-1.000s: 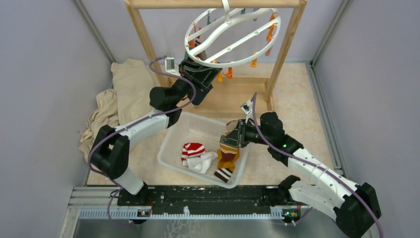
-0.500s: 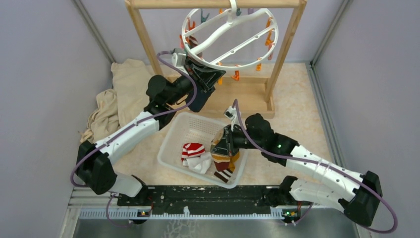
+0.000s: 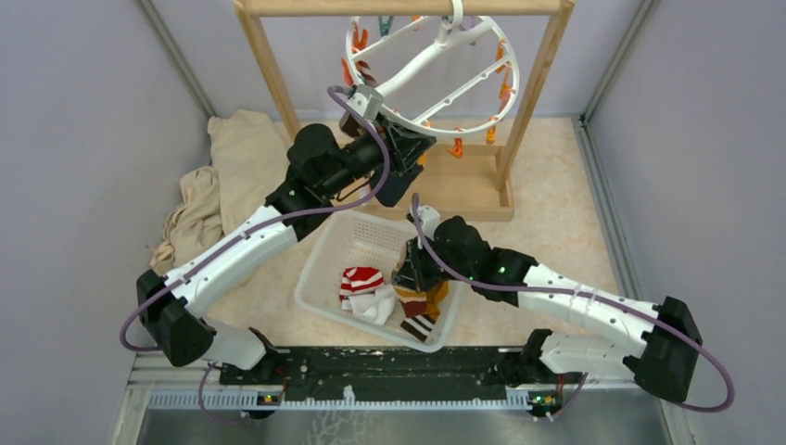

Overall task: Remove the socks clipped to the hanger
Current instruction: Place the sock in the bin.

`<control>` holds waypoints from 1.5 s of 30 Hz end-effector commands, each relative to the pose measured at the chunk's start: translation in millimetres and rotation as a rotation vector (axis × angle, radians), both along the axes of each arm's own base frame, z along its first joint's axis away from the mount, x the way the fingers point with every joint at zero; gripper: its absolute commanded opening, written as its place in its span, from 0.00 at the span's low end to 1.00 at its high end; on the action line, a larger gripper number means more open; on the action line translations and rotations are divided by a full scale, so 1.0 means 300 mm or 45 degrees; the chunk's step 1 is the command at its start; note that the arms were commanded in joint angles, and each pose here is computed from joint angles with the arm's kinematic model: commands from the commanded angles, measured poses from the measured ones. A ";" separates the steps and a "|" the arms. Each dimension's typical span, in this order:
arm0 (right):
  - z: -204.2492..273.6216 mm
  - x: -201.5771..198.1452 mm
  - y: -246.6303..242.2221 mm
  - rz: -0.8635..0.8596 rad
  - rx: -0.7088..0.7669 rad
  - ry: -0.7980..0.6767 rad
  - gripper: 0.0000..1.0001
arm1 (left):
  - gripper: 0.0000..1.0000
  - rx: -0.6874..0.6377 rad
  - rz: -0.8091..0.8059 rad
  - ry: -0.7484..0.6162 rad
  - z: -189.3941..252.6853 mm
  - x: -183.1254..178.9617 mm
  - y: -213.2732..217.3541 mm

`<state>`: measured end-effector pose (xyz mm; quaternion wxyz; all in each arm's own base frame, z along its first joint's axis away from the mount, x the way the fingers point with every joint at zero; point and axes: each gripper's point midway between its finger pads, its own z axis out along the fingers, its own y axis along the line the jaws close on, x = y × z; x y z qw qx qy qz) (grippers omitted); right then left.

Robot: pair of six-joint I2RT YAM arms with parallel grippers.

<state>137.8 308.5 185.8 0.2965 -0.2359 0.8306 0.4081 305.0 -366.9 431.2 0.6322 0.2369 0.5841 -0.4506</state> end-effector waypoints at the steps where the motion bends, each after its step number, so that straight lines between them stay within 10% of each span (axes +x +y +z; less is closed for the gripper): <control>1: 0.002 0.076 0.012 -0.089 -0.028 -0.118 0.00 | 0.34 0.117 -0.004 0.035 -0.061 -0.023 -0.029; 24: -0.376 0.021 -0.015 -0.056 -0.372 -0.012 0.00 | 0.99 0.180 -0.002 0.144 -0.155 -0.129 0.031; 39: -0.188 0.051 -0.119 -0.197 -0.283 -0.181 0.80 | 0.99 0.148 0.069 0.129 -0.099 -0.225 0.188; 45: -0.083 0.074 -0.166 -0.293 -0.156 -0.289 0.87 | 0.99 0.167 0.112 0.147 -0.143 -0.243 0.238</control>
